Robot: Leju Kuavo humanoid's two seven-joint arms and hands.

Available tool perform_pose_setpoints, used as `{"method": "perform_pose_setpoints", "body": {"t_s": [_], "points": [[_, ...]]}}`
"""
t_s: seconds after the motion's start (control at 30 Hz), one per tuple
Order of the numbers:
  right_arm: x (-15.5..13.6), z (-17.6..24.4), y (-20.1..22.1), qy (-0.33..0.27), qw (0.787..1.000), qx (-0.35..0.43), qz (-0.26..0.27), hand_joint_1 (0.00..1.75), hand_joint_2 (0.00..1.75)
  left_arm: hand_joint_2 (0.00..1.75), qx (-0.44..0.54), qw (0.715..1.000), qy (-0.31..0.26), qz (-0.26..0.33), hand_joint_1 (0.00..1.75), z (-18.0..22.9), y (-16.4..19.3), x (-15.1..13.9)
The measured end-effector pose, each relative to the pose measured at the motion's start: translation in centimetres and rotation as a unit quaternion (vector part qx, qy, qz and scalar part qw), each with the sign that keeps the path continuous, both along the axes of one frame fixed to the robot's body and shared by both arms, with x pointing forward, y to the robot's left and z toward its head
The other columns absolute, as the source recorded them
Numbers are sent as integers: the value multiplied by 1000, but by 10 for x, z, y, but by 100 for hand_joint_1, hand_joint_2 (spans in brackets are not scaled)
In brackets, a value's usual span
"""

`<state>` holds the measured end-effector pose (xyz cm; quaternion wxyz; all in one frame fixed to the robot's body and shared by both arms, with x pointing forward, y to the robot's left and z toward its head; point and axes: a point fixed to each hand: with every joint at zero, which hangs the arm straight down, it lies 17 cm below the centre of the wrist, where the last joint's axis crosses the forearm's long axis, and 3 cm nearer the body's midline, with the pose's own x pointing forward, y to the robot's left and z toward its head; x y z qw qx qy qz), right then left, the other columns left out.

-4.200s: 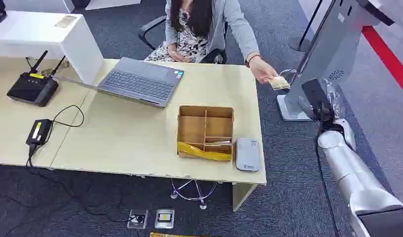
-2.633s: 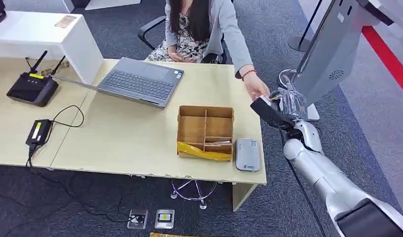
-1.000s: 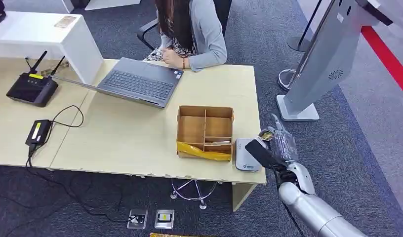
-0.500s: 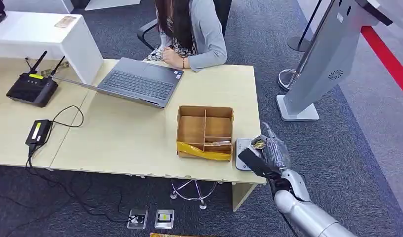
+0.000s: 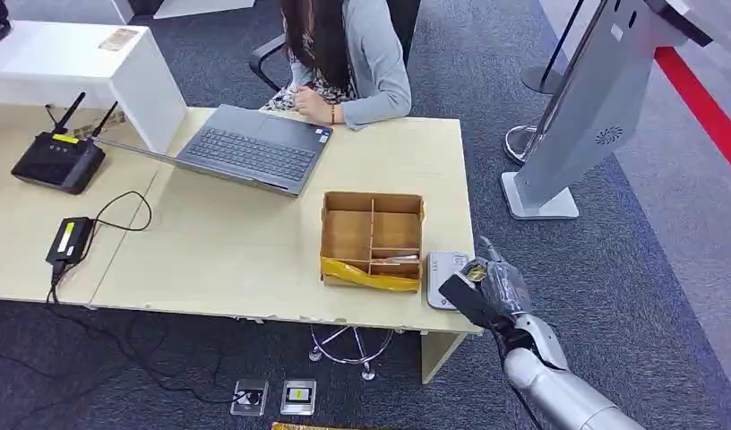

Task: Pass the card to the sensor for recognition and then transmit it.

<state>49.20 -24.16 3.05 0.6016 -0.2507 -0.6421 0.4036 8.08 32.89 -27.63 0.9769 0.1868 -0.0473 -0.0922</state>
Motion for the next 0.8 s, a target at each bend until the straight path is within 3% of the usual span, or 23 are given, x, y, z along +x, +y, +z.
{"method": "perform_pose_setpoints", "body": {"t_s": [0.8], "points": [[0,-11,-12,7,1000,4,-25,175,175,0,-1,1000,1,-10,0,0,0,0]]}}
